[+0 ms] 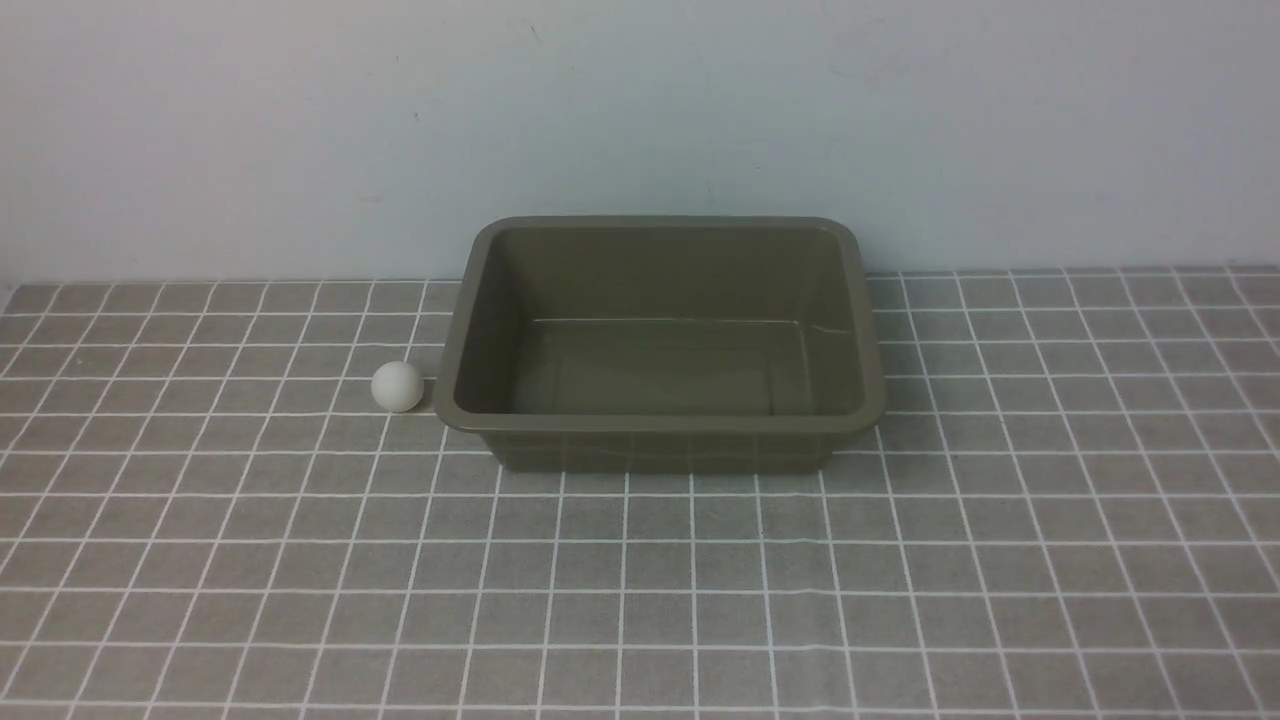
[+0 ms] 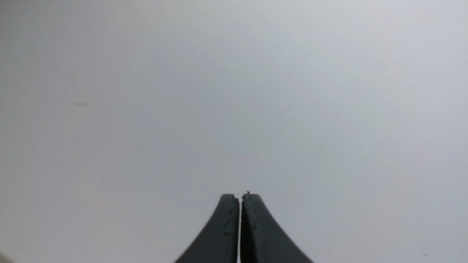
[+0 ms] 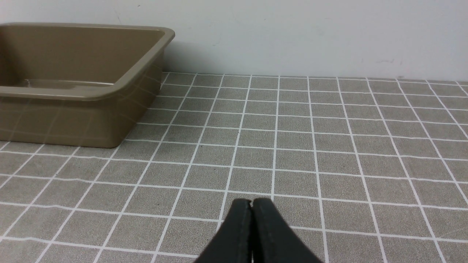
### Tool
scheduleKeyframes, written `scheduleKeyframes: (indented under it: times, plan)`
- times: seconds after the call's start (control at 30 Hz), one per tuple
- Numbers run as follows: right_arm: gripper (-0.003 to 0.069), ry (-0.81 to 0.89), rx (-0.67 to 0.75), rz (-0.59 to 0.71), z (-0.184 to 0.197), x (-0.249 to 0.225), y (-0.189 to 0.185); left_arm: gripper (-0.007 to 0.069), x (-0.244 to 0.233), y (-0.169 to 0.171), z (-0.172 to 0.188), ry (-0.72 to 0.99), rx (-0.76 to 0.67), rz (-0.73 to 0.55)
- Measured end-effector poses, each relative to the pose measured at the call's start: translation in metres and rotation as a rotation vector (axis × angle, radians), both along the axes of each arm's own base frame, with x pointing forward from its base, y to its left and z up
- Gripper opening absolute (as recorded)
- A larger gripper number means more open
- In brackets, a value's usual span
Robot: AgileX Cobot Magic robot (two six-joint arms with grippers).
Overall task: Put the table tennis balls into the box on the grey coffee tablecloth.
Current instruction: 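Reach for and grasp a ping pong ball on the table beside the basket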
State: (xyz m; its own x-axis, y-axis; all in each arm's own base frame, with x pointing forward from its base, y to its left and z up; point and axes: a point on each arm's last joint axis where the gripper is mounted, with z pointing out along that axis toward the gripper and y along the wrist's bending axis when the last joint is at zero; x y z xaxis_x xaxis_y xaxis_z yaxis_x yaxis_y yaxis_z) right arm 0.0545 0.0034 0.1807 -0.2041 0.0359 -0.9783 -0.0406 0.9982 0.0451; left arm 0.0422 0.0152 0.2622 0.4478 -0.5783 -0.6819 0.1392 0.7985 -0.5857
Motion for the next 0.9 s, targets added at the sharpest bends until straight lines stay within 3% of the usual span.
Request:
scheduleKeyframes:
  times: [0.13, 0.27, 0.3, 0.47, 0.7, 0.9]
  plan:
    - [-0.0015, 0.0, 0.0, 0.0, 0.0, 0.0, 0.0, -0.0008, 0.011, -0.01, 0.035, 0.147, 0.077, -0.088]
    - [-0.0015, 0.0, 0.0, 0.0, 0.0, 0.0, 0.0, -0.0008, 0.058, -0.025, 0.067, 0.644, 0.231, -0.253]
    - [-0.0015, 0.0, 0.0, 0.0, 0.0, 0.0, 0.0, -0.0008, 0.057, -0.026, 0.07, 0.65, 0.233, -0.26]
    - [-0.0015, 0.0, 0.0, 0.0, 0.0, 0.0, 0.0, -0.0008, 0.13, -0.034, 0.077, 1.134, 0.388, -0.448]
    - [-0.0015, 0.0, 0.0, 0.0, 0.0, 0.0, 0.0, -0.0008, 0.228, -0.036, 0.066, 1.382, 0.501, -0.59]
    - [-0.0015, 0.0, -0.001, 0.0, 0.0, 0.0, 0.0, -0.0008, 0.286, -0.037, 0.049, 1.46, 0.506, -0.632]
